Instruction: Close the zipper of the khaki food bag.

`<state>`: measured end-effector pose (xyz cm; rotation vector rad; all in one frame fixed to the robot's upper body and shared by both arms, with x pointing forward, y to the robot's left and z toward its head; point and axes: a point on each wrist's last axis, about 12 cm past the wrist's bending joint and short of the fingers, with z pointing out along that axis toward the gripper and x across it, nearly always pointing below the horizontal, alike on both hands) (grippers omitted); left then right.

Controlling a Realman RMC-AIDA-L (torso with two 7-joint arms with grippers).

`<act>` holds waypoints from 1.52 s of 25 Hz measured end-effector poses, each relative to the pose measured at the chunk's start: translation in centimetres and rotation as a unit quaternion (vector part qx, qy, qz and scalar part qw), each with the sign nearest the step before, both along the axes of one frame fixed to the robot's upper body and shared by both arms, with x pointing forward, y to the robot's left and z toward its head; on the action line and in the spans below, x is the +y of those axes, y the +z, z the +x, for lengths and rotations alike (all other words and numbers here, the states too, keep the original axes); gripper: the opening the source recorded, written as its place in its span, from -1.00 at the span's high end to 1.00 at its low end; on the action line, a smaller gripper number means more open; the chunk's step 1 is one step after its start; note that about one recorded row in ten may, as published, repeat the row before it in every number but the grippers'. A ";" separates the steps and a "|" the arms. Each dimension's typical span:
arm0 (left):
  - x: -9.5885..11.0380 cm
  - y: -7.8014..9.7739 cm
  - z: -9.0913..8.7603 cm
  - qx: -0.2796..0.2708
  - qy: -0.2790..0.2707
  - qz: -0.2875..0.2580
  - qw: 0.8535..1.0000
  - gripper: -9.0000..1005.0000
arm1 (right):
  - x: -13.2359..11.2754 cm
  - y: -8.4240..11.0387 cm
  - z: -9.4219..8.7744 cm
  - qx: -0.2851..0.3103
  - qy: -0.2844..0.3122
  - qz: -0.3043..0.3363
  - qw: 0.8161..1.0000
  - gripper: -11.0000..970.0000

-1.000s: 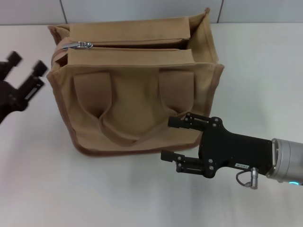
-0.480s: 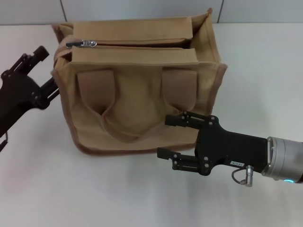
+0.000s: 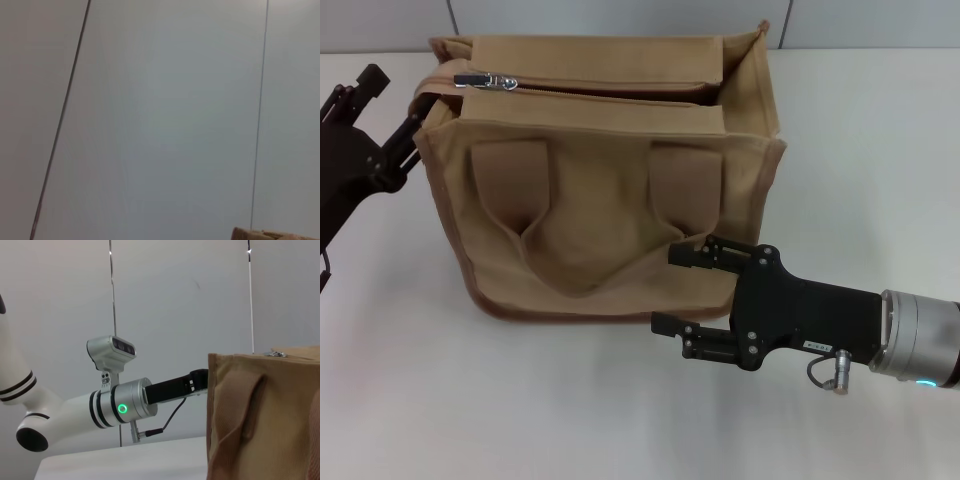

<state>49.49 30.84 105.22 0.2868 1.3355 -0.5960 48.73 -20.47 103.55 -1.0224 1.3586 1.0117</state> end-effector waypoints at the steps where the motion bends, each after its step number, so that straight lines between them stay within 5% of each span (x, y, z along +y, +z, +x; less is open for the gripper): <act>1: 0.0 0.0 0.0 0.002 -0.002 -0.001 1.000 -0.45 | 0.0 0.0 0.0 0.000 0.000 0.000 1.000 -0.50; 21: -1.1 0.4 0.4 -0.001 -0.045 -0.007 0.999 -0.40 | 0.4 0.0 0.6 0.002 -0.006 -0.004 1.000 -0.50; 27: -1.5 0.7 0.8 -0.005 -0.054 -0.008 0.999 0.02 | 0.3 0.0 0.5 0.003 -0.011 -0.001 1.000 -0.50; 35: -2.0 0.9 0.8 -0.011 -0.062 -0.020 0.998 0.87 | 0.3 0.2 0.2 0.004 -0.005 0.010 1.000 -0.50; 38: -2.4 1.4 0.8 -0.029 -0.075 -0.033 0.996 0.87 | 0.3 0.7 -0.3 0.002 0.010 0.035 0.999 -0.50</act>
